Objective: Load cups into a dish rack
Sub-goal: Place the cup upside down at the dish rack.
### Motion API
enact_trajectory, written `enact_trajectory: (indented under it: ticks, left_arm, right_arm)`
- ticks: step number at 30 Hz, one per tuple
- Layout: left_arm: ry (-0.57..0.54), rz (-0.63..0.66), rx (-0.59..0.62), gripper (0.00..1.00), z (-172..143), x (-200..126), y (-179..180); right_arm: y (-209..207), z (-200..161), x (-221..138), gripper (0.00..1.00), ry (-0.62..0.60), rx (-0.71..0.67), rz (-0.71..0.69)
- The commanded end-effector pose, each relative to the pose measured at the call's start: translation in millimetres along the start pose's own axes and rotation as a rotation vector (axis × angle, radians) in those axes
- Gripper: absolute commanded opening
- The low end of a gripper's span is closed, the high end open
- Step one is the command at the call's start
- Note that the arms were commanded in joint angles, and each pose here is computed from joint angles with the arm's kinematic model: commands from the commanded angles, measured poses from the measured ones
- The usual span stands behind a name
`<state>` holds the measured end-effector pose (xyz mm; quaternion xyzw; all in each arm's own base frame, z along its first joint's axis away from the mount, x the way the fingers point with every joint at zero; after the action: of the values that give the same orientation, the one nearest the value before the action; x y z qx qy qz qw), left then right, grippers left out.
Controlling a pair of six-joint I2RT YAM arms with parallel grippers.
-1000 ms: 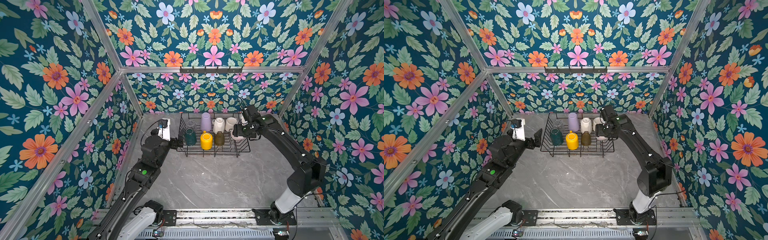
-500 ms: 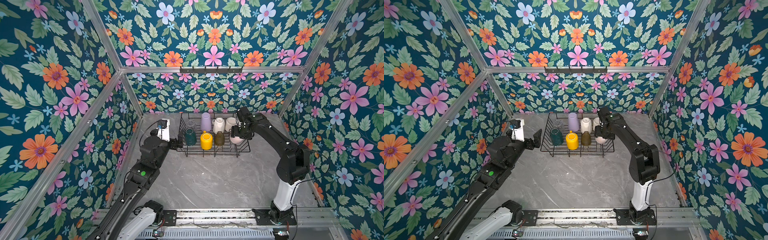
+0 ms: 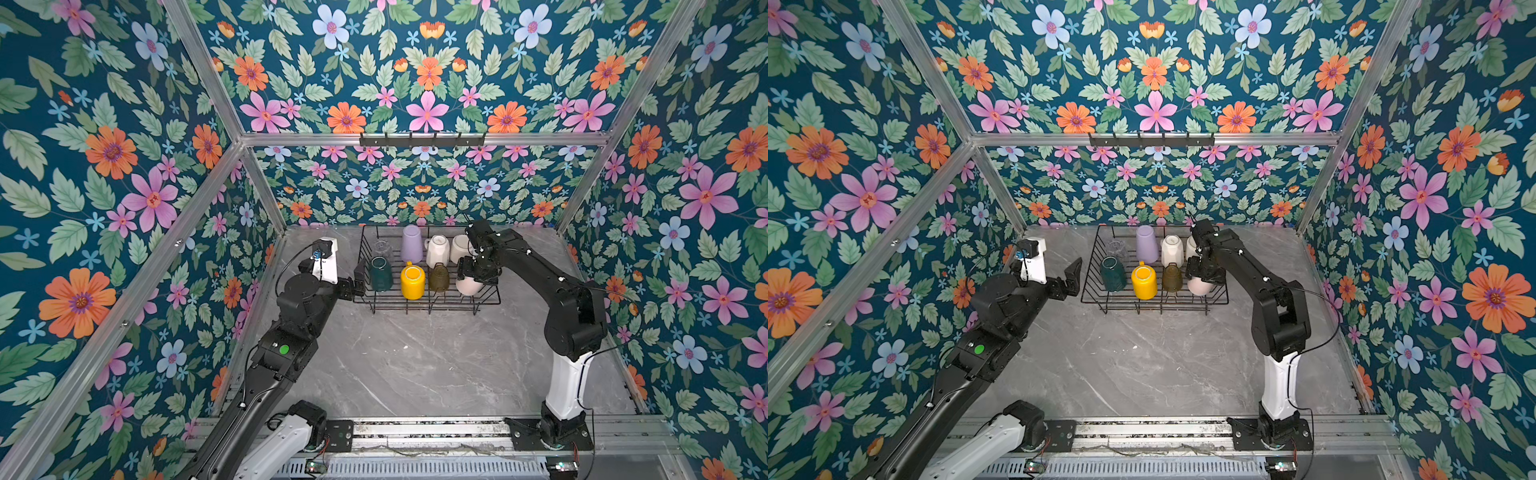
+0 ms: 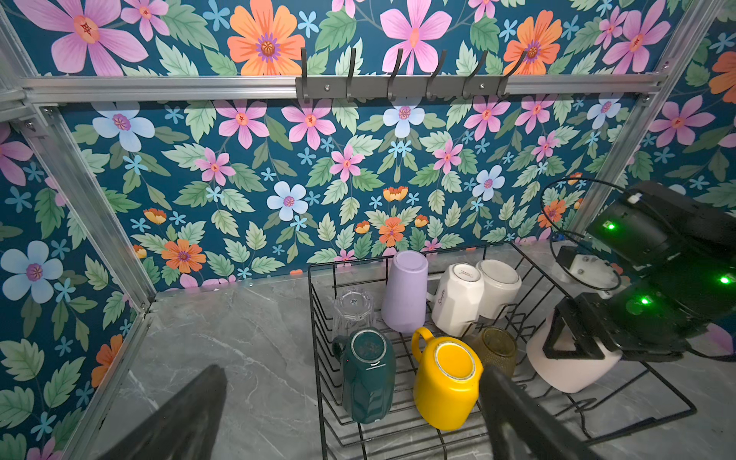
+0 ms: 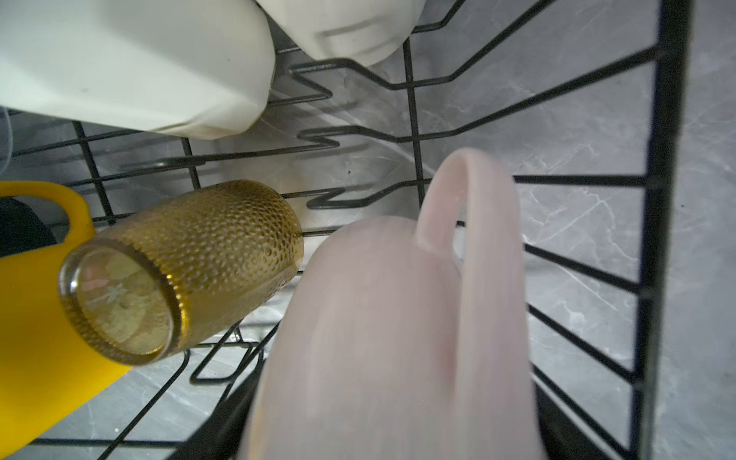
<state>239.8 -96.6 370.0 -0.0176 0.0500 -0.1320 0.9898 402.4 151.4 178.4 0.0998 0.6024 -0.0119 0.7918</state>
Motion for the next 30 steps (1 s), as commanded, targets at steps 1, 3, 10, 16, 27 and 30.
enact_trajectory:
  ticks: [1,3,10,16,27,30]
  left_arm:
    - [-0.008,0.005,-0.002,1.00,2,0,1]
    - [-0.007,0.005,0.000,1.00,1,0,1]
    - [0.001,-0.001,0.000,1.00,-1,2,0]
    - [0.003,0.004,0.002,1.00,-1,2,0]
    - [0.009,0.012,0.006,1.00,-2,4,1]
    - [0.010,0.010,0.006,1.00,-2,4,0]
  right_arm:
    - [1,10,2,0.00,-0.056,0.018,-0.003]
    - [2,11,5,0.00,-0.052,0.020,-0.005]
    - [-1,10,22,0.00,-0.029,0.024,-0.039]
    - [-1,7,30,0.11,-0.020,0.030,-0.039]
    - [4,4,34,0.85,-0.018,0.018,-0.018]
    - [5,6,32,0.87,-0.020,0.015,-0.015]
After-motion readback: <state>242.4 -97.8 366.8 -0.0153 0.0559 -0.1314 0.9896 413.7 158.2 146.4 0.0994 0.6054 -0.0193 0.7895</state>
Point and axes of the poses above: each gripper's point midway between its finger pads, its own x axis out along the fingers, its own y axis along the line the jaws close on, z = x × y, the point moved 6 cm from there along -x, back along the fingers, and after that the axes turned 1 degree about -x, right-handed, at the moved point
